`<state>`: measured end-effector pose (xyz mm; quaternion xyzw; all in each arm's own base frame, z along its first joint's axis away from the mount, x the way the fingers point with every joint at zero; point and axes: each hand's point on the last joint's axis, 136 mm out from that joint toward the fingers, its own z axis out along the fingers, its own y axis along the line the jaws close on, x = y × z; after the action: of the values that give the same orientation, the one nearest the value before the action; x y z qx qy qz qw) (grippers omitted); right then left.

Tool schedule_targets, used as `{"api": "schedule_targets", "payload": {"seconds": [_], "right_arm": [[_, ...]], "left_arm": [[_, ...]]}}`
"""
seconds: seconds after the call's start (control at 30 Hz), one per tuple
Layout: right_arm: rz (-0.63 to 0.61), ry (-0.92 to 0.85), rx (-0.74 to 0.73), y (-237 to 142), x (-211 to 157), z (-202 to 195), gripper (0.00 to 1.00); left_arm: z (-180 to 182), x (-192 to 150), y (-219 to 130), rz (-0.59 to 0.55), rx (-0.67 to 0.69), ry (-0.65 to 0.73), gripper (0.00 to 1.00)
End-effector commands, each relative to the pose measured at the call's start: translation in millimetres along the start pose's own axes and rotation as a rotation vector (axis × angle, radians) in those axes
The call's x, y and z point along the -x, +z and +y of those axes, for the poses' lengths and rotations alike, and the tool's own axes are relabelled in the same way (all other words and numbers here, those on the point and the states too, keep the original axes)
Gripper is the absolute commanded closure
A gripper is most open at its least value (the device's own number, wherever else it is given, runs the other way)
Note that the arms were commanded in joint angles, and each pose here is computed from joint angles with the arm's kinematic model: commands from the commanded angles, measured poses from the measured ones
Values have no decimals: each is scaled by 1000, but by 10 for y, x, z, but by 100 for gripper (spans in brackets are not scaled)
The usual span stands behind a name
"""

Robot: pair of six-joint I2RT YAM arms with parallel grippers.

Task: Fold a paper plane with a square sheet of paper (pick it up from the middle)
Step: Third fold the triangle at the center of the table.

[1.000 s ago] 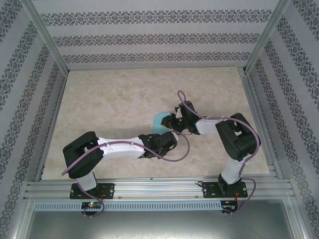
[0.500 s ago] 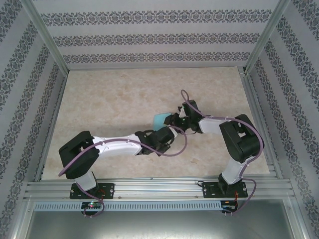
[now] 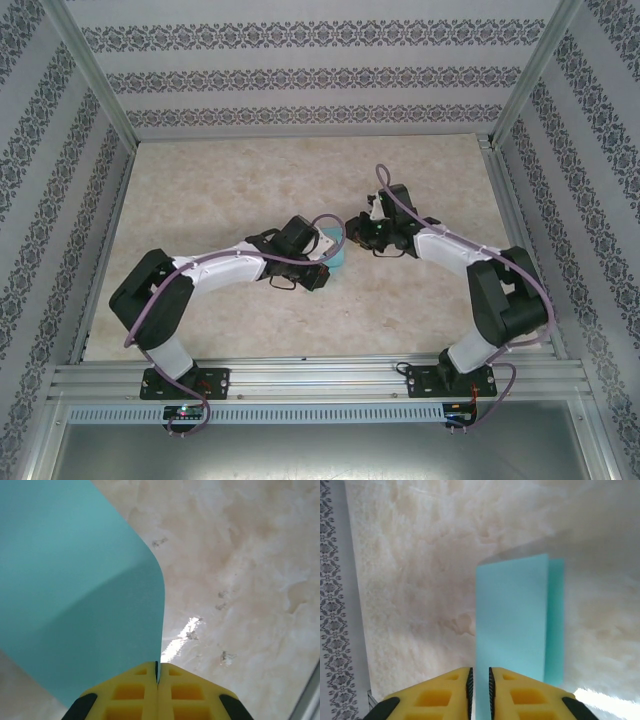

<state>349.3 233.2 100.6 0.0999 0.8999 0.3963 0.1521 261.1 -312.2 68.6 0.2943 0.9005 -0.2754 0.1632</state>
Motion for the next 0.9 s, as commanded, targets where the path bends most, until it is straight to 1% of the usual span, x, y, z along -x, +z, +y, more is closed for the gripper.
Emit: {"api": "schedule_targets", "payload": {"seconds": [0.0, 0.17, 0.3, 0.4, 0.6, 0.87], "right_arm": [[78, -23, 35, 229, -54, 76, 83], [140, -18, 2, 482, -69, -28, 86], [165, -33, -77, 562, -90, -214, 87], [180, -44, -153, 586, -122, -391, 87], [226, -73, -245, 679, -226, -645, 87], [254, -132, -351, 679, -312, -801, 87]], "left_arm": [[-98, 161, -28, -23, -122, -60, 100], [-18, 148, 3, -17, -162, -124, 100], [15, 126, 41, -1, -201, -164, 100], [80, 124, 51, -3, -201, -187, 100], [153, 127, 65, 1, -226, -229, 99], [232, 129, 81, 15, -211, -268, 96]]}}
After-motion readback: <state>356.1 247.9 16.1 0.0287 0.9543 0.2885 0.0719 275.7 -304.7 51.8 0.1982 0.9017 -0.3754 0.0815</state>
